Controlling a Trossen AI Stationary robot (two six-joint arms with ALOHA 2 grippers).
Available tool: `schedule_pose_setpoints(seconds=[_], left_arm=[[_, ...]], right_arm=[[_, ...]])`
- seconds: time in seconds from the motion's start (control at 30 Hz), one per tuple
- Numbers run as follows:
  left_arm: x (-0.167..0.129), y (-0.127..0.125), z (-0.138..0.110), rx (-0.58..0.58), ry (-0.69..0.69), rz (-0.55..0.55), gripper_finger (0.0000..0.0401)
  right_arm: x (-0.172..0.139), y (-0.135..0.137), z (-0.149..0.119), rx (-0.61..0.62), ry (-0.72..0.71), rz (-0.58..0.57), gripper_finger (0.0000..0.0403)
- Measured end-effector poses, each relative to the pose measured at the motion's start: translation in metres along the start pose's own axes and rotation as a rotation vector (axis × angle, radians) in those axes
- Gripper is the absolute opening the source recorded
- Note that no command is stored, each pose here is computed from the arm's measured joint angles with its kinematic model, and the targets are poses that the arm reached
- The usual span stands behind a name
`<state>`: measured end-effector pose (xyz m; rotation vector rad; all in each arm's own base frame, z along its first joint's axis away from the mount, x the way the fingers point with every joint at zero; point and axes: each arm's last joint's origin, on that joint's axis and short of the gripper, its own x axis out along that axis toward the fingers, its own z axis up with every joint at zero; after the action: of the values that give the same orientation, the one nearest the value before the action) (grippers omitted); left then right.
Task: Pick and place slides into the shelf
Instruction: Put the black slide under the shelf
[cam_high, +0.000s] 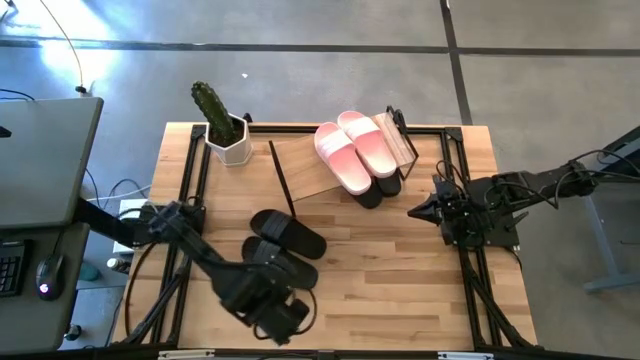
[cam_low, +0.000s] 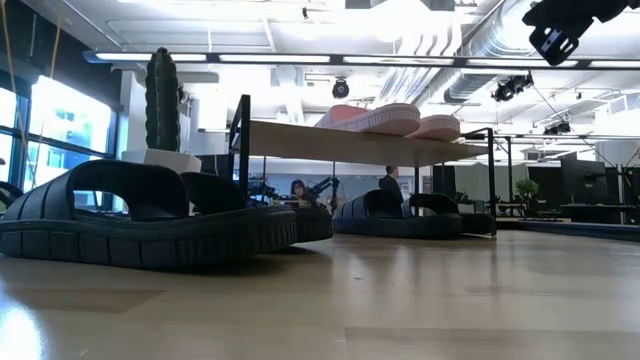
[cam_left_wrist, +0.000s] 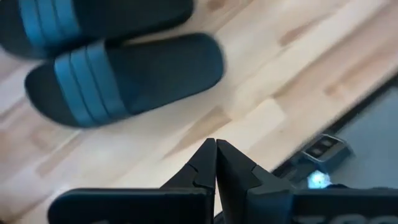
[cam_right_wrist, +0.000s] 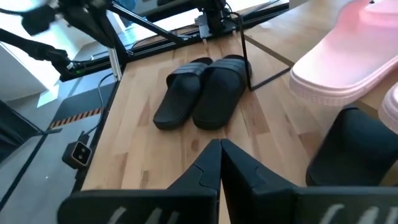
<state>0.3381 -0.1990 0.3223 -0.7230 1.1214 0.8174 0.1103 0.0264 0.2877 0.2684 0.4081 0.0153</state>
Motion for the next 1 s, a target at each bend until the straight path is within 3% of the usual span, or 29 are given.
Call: schedule_pose_setpoints(seconds=[0.23, 0.53, 0.77, 1.0], left_arm=[[0.048, 0.009, 0.015, -0.135, 0.106, 0.188, 0.0000], [0.089, 0.026, 0.031, -0.178, 0.136, 0.352, 0.0001], [0.097, 0.028, 0.040, -0.112, 0.142, 0.338, 0.0017], [0.102, 0.027, 0.045, -0.077, 0.152, 0.326, 0.0095]], right_arm=[[0.000, 0.000, 0.000, -0.021, -0.006, -0.016, 0.0000], [0.000, -0.001, -0.002, -0.029, 0.014, -0.024, 0.0000], [0.000, -0.003, -0.003, -0.049, 0.023, -0.062, 0.0000], [0.000, -0.004, -0.004, -0.081, 0.025, -0.083, 0.0000]])
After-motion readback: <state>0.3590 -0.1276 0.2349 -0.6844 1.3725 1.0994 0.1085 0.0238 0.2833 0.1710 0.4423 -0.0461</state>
